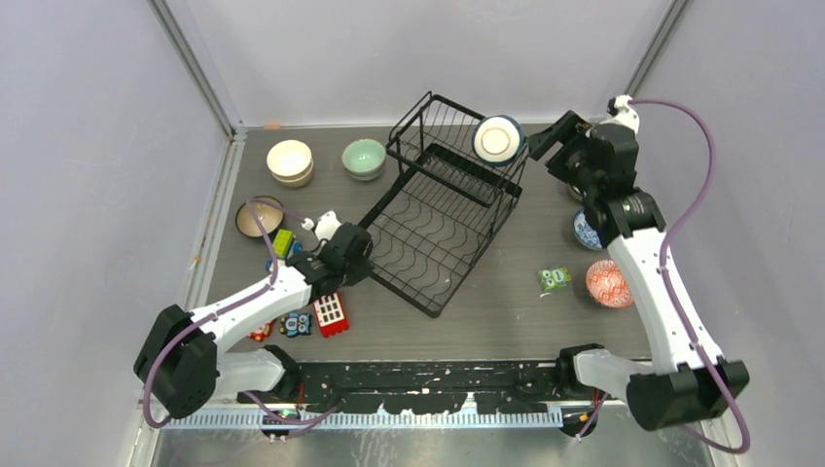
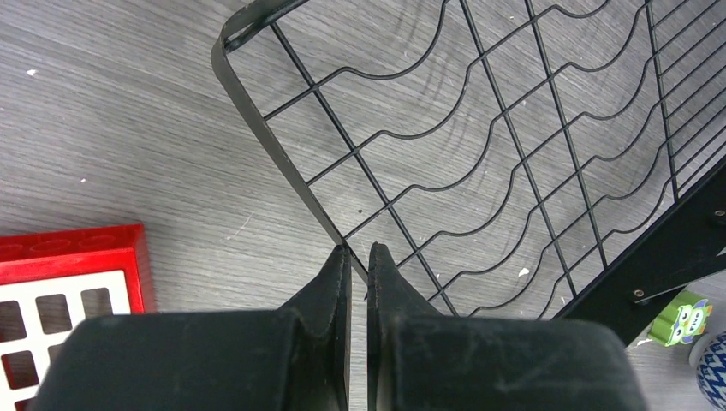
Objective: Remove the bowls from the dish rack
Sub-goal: Adjust the dish rack at the center of the board.
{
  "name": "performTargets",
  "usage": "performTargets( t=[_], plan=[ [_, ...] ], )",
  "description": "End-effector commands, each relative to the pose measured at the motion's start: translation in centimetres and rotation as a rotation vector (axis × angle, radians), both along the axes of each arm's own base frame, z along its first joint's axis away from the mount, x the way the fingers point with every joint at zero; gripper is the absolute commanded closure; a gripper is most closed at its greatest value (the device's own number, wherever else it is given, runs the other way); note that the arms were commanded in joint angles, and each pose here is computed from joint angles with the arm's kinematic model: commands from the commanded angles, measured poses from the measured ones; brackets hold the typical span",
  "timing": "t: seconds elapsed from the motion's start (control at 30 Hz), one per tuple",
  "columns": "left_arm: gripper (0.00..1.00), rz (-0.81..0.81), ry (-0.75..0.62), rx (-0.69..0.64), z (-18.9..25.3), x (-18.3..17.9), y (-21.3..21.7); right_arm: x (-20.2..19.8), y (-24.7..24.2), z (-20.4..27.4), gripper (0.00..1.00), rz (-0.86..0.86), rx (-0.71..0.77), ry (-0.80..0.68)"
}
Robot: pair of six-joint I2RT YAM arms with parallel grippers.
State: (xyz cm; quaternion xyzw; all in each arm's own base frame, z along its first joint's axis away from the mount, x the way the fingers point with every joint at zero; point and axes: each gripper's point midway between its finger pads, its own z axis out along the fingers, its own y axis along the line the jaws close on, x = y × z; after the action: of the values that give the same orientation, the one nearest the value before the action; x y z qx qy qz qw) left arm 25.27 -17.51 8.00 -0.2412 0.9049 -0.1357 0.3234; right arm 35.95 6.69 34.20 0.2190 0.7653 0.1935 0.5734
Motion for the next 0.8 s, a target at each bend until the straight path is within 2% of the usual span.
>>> performTargets(
  t=[0.0, 0.37, 0.77],
  plan=[
    [1.0, -0.088, 0.254, 0.232, -6.0, -4.5, 4.7, 2.9, 1.0, 3.9, 0.2, 0.091, 0.087, -0.095],
    [1.0, -0.031, 0.342, 0.264, -7.5, -2.8, 6.8, 9.0, -0.9, 3.9, 0.1, 0.188, 0.33, -0.122],
    [1.0, 0.026, 0.398, 0.27, -9.1, -2.2, 8.2, 13.9, -4.8, 1.9, 0.1, 0.067, 0.498, -0.209]
  ],
)
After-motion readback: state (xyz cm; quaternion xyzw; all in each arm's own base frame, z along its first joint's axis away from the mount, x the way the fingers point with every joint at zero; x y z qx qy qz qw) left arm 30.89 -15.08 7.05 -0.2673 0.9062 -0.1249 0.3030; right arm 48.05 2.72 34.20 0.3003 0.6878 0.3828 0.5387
